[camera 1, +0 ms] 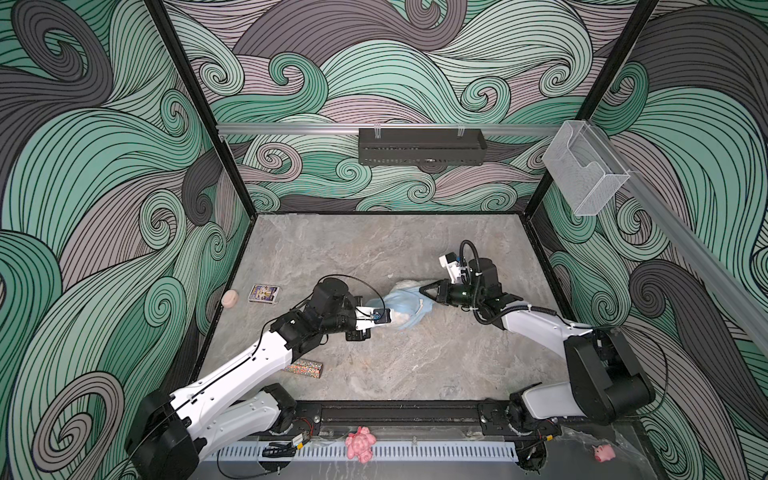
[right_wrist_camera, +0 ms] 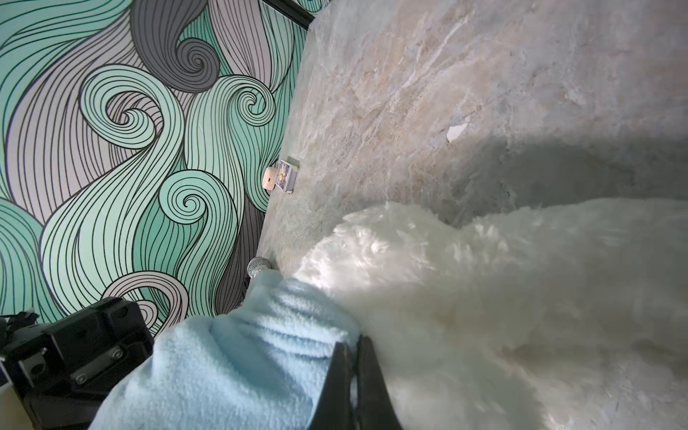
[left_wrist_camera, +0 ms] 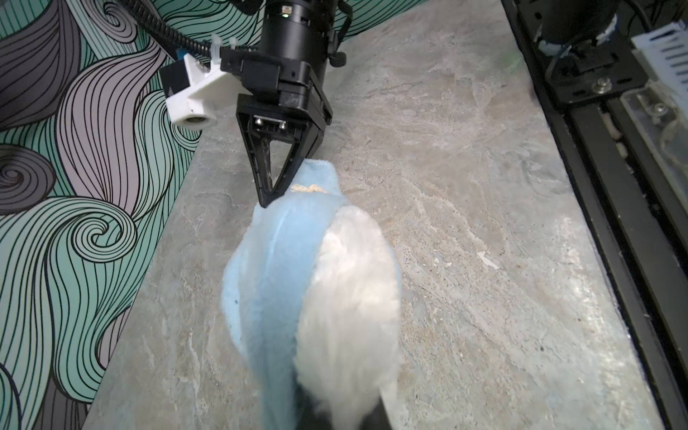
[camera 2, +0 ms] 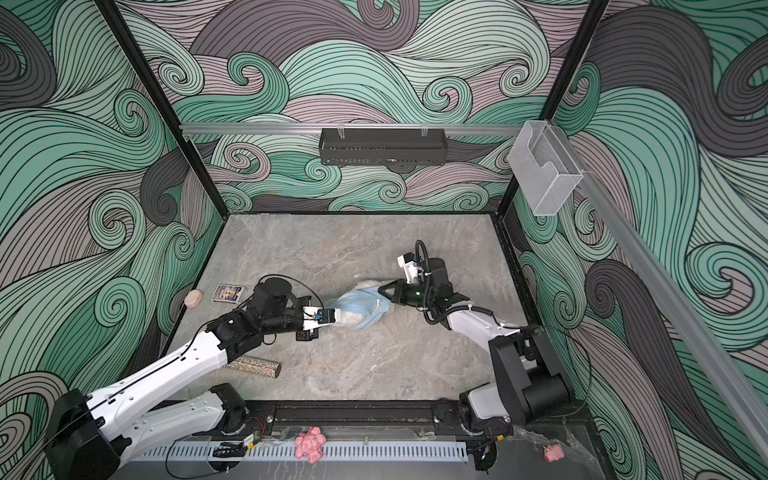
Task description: Dress the teddy bear
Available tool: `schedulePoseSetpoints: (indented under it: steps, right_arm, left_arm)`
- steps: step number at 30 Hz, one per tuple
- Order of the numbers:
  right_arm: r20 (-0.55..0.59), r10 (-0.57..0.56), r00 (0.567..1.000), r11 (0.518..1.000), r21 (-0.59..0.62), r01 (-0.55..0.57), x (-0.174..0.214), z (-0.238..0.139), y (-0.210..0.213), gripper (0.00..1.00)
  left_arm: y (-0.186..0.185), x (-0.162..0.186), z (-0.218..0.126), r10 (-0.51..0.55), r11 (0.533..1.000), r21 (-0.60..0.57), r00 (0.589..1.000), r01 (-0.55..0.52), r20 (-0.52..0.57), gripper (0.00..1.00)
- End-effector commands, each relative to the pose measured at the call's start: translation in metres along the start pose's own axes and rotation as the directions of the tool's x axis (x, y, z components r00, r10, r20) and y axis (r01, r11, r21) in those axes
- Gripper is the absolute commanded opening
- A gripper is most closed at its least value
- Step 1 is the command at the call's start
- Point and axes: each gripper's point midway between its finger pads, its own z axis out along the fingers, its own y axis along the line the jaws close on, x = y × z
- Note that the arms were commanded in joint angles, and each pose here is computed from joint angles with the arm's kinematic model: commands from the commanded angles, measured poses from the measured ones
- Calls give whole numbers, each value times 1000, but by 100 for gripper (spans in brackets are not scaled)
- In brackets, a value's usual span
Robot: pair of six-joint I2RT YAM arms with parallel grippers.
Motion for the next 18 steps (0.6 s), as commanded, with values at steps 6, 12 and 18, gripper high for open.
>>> schedulePoseSetpoints:
  steps: [6,12,18]
  right_arm:
    - [116,-426,897,897,182,403,-39,-34,31,40]
    - [100,-684,723,728,21,685,3,-34,100,70]
    - [46,-768,639,627,-150,764,46,-5,135,79]
  left_arm:
    - [-5,-27,-9,-200,978,89,974,191,104,0]
    - [-12,-19,-6,-116,987,123,991,108,65,0]
    - [-18,-17,0,-100,981,174,993,88,63,0]
